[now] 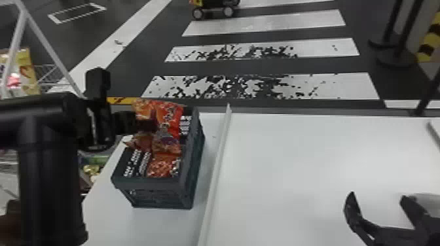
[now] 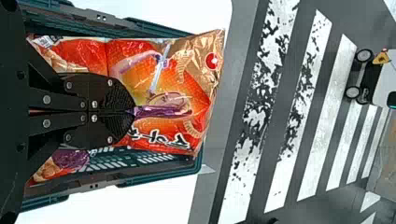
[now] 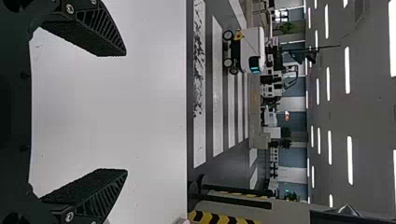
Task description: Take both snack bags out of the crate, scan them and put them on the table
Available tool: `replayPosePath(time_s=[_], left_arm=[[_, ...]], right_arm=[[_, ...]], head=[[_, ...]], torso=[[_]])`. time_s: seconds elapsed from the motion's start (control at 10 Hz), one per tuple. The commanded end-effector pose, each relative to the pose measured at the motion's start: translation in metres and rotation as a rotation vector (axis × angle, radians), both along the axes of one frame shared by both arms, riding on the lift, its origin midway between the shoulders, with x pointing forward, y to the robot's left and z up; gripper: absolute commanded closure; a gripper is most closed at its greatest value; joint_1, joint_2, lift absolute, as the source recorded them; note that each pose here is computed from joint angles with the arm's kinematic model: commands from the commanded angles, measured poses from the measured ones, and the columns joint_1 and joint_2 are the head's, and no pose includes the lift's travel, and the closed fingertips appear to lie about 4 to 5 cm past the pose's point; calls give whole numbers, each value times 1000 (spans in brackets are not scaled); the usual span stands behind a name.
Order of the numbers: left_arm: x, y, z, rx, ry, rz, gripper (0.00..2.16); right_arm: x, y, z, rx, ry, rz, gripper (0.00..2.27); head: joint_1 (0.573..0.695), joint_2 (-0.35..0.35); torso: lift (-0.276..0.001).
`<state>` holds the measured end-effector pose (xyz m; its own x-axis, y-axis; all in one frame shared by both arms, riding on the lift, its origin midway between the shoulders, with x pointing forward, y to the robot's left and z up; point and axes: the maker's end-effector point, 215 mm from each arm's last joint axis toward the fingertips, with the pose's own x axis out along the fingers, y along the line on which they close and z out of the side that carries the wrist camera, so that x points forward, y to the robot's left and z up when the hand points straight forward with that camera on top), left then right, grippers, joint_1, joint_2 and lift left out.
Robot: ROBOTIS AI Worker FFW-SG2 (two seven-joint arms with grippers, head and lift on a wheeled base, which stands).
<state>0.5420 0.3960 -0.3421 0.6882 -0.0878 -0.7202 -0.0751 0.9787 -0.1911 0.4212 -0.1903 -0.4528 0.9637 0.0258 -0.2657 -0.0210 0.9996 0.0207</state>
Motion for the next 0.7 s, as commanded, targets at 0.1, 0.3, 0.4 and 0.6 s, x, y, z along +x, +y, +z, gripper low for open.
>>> replayPosePath(time_s=[0.1, 0.3, 0.4, 0.6], left_arm=[[9, -3, 20, -5, -36, -3, 2138], [15, -5, 32, -11, -63, -5, 2138], [19, -4, 40, -18, -80, -2, 2138], [27, -2, 52, -34, -98, -1, 2138]], right_arm=[[-2, 2, -4, -10, 14, 2, 100], [-2, 3, -4, -11, 15, 1, 100], [-2, 4, -6, -15, 20, 0, 100], [-2, 5, -7, -18, 24, 0, 100]], head=[[695, 232], [695, 231], [695, 230], [695, 229]], torso=[[-91], [-91], [-91], [-91]])
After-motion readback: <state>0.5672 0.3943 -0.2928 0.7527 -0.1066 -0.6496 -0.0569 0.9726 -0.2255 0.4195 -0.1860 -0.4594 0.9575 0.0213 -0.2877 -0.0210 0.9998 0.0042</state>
